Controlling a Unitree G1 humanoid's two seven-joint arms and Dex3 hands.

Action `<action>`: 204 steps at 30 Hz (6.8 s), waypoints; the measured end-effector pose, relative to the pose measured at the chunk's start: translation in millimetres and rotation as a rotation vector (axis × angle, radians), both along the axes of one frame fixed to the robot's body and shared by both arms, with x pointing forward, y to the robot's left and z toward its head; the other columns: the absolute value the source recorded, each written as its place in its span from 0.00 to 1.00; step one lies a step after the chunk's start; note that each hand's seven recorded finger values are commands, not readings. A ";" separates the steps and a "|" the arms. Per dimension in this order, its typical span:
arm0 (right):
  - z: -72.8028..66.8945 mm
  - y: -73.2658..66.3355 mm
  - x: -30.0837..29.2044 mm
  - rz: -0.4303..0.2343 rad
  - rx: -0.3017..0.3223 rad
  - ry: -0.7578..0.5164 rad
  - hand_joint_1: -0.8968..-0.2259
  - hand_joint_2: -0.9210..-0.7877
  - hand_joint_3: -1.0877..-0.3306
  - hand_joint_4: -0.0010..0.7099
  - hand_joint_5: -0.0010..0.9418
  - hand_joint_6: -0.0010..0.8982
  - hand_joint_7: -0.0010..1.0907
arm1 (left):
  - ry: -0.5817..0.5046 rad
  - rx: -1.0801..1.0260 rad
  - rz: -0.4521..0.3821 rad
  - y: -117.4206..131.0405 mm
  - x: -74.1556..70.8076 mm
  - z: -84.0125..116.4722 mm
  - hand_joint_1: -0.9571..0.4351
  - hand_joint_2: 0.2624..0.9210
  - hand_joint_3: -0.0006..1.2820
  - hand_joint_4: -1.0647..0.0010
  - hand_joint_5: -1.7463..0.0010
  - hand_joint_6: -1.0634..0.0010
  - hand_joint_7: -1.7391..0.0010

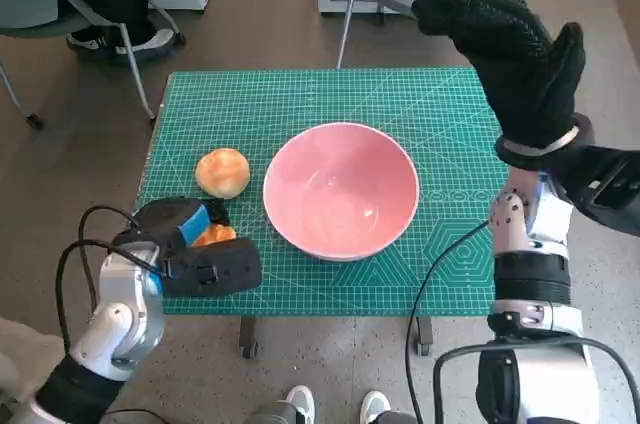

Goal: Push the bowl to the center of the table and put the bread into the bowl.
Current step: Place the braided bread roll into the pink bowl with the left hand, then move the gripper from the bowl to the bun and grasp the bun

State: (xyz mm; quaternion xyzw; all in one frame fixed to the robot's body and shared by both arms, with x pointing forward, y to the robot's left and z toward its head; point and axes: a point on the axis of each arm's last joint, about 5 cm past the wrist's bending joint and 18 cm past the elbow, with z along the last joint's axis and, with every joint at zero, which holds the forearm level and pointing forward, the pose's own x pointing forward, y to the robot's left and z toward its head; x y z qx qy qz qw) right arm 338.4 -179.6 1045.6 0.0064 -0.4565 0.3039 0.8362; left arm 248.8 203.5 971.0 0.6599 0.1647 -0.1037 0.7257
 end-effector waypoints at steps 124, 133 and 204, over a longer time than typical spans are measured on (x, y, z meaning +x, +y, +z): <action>-4.0 -5.5 -13.3 -0.059 0.017 -0.004 0.29 0.00 0.37 0.44 0.00 0.45 0.02 | -0.191 -0.284 -0.563 -110.3 52.9 91.1 0.39 0.83 0.00 1.00 1.00 0.90 0.89; -5.2 -5.6 -13.0 -0.059 0.016 -0.001 0.29 0.00 0.36 0.44 0.00 0.45 0.01 | -0.212 -0.267 -0.557 -103.8 51.1 94.7 0.39 0.84 0.00 1.00 1.00 0.90 0.89; -7.6 -5.9 -6.3 0.006 -0.002 0.024 0.27 0.00 0.37 0.45 0.00 0.45 0.01 | -0.330 -0.160 -0.194 4.6 16.0 112.3 0.42 0.80 0.00 0.99 1.00 0.78 1.00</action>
